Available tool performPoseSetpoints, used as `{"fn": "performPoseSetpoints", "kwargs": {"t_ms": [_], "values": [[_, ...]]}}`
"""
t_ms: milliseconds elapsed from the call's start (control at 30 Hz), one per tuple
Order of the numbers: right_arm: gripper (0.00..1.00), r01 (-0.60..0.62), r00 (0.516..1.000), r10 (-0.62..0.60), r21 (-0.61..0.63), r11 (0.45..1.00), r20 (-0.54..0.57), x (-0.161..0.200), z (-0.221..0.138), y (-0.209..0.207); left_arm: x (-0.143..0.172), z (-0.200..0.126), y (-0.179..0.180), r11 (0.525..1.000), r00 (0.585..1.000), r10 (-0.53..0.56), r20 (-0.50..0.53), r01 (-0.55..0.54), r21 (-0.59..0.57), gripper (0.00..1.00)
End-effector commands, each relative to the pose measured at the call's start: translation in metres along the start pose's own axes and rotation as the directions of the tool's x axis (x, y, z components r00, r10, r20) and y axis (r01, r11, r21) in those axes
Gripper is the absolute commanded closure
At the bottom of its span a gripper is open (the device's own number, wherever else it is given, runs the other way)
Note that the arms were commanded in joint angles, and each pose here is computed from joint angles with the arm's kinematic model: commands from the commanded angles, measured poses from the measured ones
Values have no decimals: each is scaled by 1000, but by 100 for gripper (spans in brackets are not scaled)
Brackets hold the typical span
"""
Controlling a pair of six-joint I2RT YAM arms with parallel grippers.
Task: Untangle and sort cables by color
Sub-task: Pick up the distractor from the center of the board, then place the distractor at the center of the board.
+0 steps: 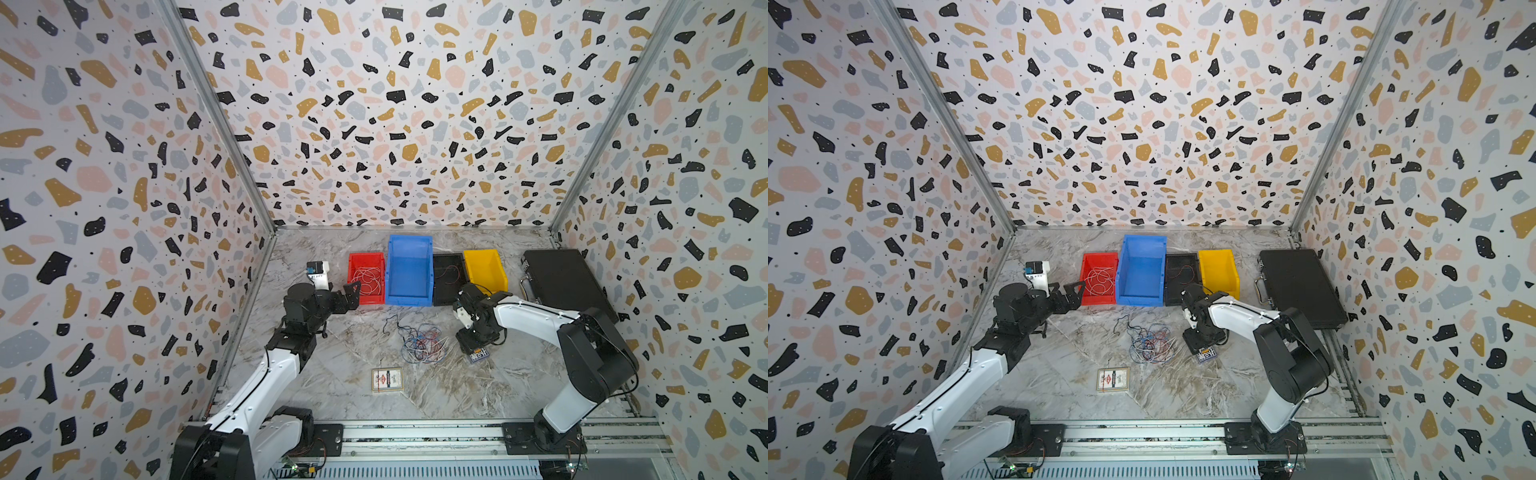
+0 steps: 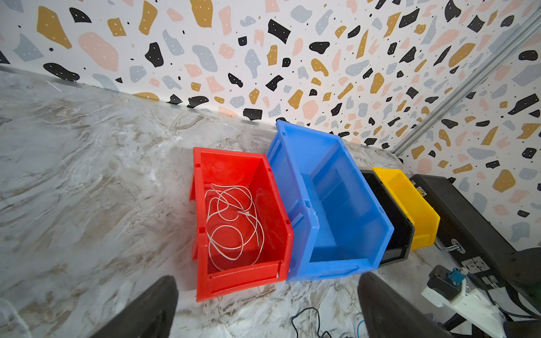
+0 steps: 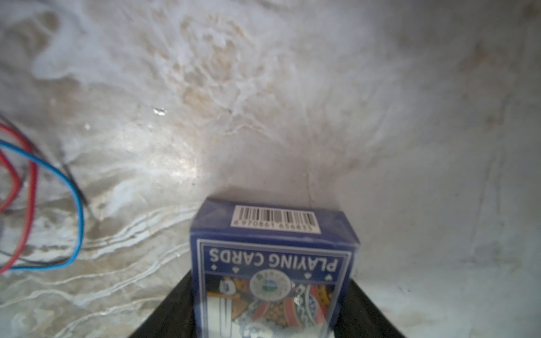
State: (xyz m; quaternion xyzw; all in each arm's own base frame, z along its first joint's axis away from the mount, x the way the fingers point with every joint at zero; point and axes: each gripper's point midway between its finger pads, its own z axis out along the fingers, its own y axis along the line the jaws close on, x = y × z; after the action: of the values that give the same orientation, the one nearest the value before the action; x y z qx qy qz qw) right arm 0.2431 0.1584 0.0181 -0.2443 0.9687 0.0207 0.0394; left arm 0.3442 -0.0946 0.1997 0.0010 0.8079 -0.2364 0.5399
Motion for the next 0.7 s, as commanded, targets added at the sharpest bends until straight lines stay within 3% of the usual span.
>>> {"fn": "performPoseSetpoints", "kwargs": {"t_ms": [0,333,667], "values": [[35,-10,1000,11,39,999,-15,14,-8,-7,-6,-4,-6,1000,1000,5,28,-5,25,1],[37,-95,992,91,42,995,82,19,-30,-36,-7,-5,-7,1000,999,6,34,-7,26,1],[39,-329,935,325,6,944,142,10,-47,-99,-6,-8,-8,999,1000,17,22,-18,28,1]]}}
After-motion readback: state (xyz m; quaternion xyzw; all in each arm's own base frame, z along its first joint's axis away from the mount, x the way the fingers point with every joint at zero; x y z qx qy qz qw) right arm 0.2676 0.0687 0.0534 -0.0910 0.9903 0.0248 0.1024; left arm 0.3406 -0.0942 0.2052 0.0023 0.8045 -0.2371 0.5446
